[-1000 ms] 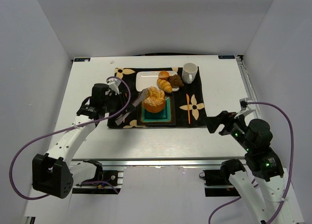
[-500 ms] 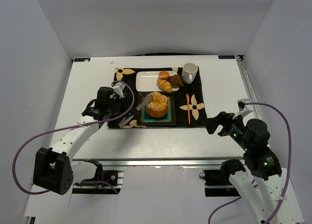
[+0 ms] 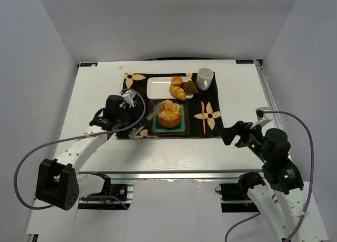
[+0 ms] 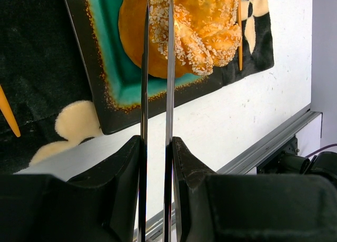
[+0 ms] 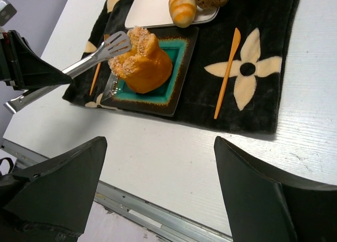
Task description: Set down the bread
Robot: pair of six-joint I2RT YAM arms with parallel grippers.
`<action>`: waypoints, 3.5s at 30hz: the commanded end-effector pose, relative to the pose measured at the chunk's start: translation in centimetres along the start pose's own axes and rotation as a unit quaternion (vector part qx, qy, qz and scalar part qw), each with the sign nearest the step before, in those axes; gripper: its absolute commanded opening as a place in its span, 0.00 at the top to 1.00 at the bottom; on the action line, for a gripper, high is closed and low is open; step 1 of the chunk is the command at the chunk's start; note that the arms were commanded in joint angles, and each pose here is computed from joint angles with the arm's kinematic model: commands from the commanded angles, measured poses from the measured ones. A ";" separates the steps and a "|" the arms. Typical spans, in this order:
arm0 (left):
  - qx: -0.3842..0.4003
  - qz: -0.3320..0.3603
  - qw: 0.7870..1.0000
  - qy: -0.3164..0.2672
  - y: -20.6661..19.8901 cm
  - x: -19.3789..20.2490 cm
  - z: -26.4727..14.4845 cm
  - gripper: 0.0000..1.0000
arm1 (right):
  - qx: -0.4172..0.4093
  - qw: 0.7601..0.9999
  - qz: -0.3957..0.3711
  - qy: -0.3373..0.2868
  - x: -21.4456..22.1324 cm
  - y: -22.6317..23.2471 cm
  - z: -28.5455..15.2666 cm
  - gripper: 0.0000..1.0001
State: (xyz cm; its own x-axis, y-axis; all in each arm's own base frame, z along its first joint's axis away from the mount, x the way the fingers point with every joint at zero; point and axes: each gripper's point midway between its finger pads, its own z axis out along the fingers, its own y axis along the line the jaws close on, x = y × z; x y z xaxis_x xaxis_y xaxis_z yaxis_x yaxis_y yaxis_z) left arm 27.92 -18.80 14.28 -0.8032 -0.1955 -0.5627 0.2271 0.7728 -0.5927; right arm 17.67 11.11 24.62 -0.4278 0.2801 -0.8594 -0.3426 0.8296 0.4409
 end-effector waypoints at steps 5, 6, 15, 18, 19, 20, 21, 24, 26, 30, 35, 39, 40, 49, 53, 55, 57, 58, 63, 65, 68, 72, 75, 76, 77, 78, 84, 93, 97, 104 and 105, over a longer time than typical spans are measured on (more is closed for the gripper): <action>-0.001 0.020 0.999 -0.030 -0.7 -1.5 -0.7 0.68 | -0.010 1.000 -0.010 -0.016 -0.5 0.3 0.1 0.11; -0.003 0.022 0.999 -0.031 -0.7 -1.6 -0.8 0.66 | -0.011 1.000 -0.009 -0.017 -0.5 0.3 0.1 0.11; 0.003 0.024 0.999 -0.027 -0.9 -1.4 -1.0 0.46 | -0.011 1.000 -0.007 -0.015 -0.3 0.2 0.2 0.11; 0.006 0.023 0.999 -0.029 -1.1 -1.5 -1.2 0.44 | -0.012 1.000 -0.006 -0.015 -0.2 0.2 0.2 0.11; 0.006 0.024 0.999 -0.032 -1.2 -1.6 -1.3 0.43 | -0.012 1.000 -0.006 -0.014 -0.1 0.2 0.2 0.11; 0.007 0.025 0.999 -0.033 -1.3 -1.7 -1.4 0.42 | -0.012 1.000 -0.005 -0.013 0.0 0.2 0.2 0.11; 0.006 0.025 0.999 -0.033 -1.3 -1.7 -1.5 0.42 | -0.012 1.000 -0.005 -0.013 0.0 0.2 0.2 0.11; 0.004 0.028 0.999 -0.040 -1.6 -2.3 -1.9 0.42 | -0.012 1.000 -0.003 -0.010 0.2 0.1 0.3 0.11; 0.004 0.032 0.998 -0.046 -2.0 -2.9 -2.3 0.42 | -0.012 1.000 -0.003 -0.012 0.1 0.1 0.3 0.11; 0.003 0.037 0.998 -0.056 -2.5 -3.6 -3.0 0.42 | -0.014 1.000 -0.003 -0.009 0.4 0.1 0.4 0.11; -0.007 0.042 0.998 -0.056 -2.5 -3.8 -3.5 0.42 | -0.016 1.000 0.000 -0.009 0.4 0.1 0.6 0.11; -0.030 0.048 0.997 -0.061 -2.3 -4.5 -4.3 0.42 | -0.016 1.000 0.001 -0.007 0.5 0.1 0.7 0.11; -0.036 0.050 0.996 -0.063 -2.2 -4.7 -4.4 0.42 | -0.016 1.000 0.001 -0.007 0.6 0.1 0.8 0.11; -0.121 0.083 0.980 -0.138 -2.4 -10.8 -8.0 0.47 | -0.016 1.000 -0.001 -0.003 1.0 -0.1 1.0 0.11; -0.188 0.109 0.956 -0.197 -1.7 -15.5 -10.2 0.47 | -0.025 1.000 -0.001 -0.003 1.0 0.2 1.2 0.11; -0.223 0.119 0.945 -0.205 -0.6 -17.1 -10.1 0.46 | -0.026 1.000 -0.002 0.003 1.1 0.2 1.4 0.11; -0.243 0.122 0.939 -0.211 0.5 -19.2 -9.8 0.46 | -0.026 1.000 -0.008 0.005 1.0 0.1 1.6 0.11; -0.258 0.120 0.934 -0.216 1.6 -20.2 -10.2 0.46 | -0.025 1.000 -0.012 0.006 1.0 0.0 1.7 0.11; -0.287 0.105 0.918 -0.254 6.0 -25.1 -10.6 0.48 | -0.029 0.999 -0.032 0.004 0.2 0.1 2.7 0.11; -0.294 0.099 0.912 -0.267 8.3 -26.7 -10.6 0.48 | -0.031 0.999 -0.037 0.004 -0.2 0.2 3.1 0.11; -0.306 0.103 0.910 -0.260 11.4 -27.8 -8.9 0.48 | -0.035 0.998 -0.052 -0.014 -1.7 0.6 3.3 0.11; -0.328 0.098 0.909 -0.237 16.3 -28.2 -6.8 0.48 | -0.034 0.996 -0.068 -0.044 -4.0 1.2 3.1 0.11; -0.329 0.080 0.914 -0.223 19.7 -27.9 -4.8 0.49 | -0.025 0.995 -0.075 -0.057 -5.2 1.3 2.8 0.11; -0.330 0.076 0.913 -0.229 20.6 -28.2 -4.6 0.49 | -0.020 0.995 -0.078 -0.062 -5.6 1.3 2.4 0.11; -0.334 0.070 0.914 -0.218 22.0 -27.7 -3.6 0.49 | -0.012 0.994 -0.080 -0.076 -6.3 1.2 1.9 0.11; -0.333 0.068 0.915 -0.217 22.6 -27.6 -3.3 0.50 | 0.013 0.992 -0.080 -0.094 -7.0 0.5 1.4 0.11; -0.342 0.049 0.916 -0.202 27.3 -27.3 -1.5 0.50 | 0.114 0.973 -0.107 -0.168 -11.0 -1.7 -2.4 0.11; -0.324 0.040 0.926 -0.189 30.3 -27.3 1.7 0.49 | 0.192 0.952 -0.112 -0.208 -13.1 -3.9 -4.3 0.11; -0.331 0.040 0.925 -0.183 31.8 -27.1 2.8 0.44 | 0.190 0.954 -0.112 -0.202 -12.8 -4.0 -3.8 0.11; -0.351 0.035 0.922 -0.160 33.5 -26.4 3.7 0.38 | 0.169 0.962 -0.099 -0.191 -11.7 -3.8 -2.7 0.11; -0.367 0.034 0.915 -0.161 34.0 -26.4 3.2 0.34 | 0.164 0.963 -0.099 -0.188 -11.6 -3.6 -2.6 0.11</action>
State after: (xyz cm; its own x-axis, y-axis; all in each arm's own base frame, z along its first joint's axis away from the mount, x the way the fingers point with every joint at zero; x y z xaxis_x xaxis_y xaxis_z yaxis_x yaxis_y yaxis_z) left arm 57.86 9.69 4.48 -0.6079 -0.2299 -0.7600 -0.2361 0.9662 -0.1035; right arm 21.60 3.20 32.67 -0.0626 0.1847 -0.9808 -0.0507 0.9809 0.1880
